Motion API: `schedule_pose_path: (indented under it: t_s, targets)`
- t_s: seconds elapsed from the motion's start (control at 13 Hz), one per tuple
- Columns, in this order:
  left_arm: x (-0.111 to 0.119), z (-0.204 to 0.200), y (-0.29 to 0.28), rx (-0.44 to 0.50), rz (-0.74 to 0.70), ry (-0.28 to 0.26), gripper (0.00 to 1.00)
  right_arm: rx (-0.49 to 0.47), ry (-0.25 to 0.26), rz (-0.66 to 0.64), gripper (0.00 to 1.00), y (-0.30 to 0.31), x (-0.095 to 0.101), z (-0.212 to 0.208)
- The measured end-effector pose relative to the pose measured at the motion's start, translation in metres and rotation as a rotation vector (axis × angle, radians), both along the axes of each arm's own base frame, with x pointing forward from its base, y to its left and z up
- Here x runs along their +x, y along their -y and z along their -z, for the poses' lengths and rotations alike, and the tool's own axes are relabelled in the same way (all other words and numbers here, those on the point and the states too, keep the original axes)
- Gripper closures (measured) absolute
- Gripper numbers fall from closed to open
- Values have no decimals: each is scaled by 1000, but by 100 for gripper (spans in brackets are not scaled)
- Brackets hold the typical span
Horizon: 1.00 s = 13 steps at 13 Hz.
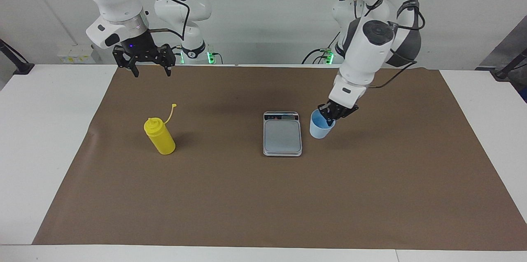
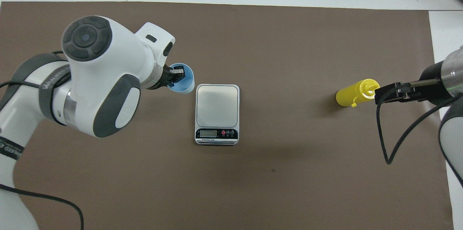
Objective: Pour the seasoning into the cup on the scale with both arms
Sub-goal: 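Carry the cup with the left gripper onto the scale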
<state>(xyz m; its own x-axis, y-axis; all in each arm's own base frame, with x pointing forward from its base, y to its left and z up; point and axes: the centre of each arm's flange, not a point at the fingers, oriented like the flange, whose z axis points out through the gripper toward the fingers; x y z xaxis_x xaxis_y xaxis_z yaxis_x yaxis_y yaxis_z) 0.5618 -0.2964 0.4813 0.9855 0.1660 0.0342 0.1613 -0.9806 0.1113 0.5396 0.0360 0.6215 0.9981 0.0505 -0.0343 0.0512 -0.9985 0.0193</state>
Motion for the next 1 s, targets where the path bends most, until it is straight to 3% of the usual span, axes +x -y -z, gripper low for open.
schedule_pose_path:
  t_s: [0.38,1.0]
  targets:
    - [-20,58,72,42,-15,22,96,0,-2,0,0,0,0,0]
    - [-30,96,76,33,-13,40,96,0,-6,10,0,6,0,1]
